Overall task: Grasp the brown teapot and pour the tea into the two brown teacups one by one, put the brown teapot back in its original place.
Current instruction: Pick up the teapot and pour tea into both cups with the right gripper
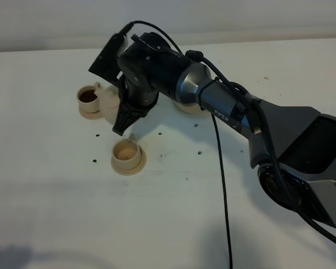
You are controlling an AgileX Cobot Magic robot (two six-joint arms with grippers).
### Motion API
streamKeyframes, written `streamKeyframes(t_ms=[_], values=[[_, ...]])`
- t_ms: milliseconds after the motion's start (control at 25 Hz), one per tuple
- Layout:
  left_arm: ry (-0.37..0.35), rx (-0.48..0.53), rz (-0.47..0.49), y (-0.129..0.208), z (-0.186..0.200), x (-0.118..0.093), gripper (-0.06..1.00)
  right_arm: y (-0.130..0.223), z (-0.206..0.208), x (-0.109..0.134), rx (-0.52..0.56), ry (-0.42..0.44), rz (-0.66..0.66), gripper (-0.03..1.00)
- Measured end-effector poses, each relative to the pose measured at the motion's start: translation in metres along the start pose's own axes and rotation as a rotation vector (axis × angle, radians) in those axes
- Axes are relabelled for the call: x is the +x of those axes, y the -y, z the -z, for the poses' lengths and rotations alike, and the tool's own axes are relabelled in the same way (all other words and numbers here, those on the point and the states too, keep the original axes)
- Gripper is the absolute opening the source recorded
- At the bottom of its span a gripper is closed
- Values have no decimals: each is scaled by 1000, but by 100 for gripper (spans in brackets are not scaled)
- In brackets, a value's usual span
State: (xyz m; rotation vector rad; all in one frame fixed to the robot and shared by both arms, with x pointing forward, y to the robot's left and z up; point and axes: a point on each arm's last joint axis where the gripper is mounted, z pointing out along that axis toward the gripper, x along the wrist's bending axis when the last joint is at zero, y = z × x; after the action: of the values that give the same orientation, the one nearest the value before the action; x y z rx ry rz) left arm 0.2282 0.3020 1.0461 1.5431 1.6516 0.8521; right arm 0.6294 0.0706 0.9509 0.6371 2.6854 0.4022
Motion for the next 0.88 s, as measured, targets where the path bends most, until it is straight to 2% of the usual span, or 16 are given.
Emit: streamKeyframes(t_ms=[440, 880], values=[[0, 0, 0, 0, 0, 0, 47, 5, 40, -9, 73, -14, -19, 12], [0, 0, 0, 0, 0, 0, 47, 0, 90, -16, 15, -24, -47, 12]])
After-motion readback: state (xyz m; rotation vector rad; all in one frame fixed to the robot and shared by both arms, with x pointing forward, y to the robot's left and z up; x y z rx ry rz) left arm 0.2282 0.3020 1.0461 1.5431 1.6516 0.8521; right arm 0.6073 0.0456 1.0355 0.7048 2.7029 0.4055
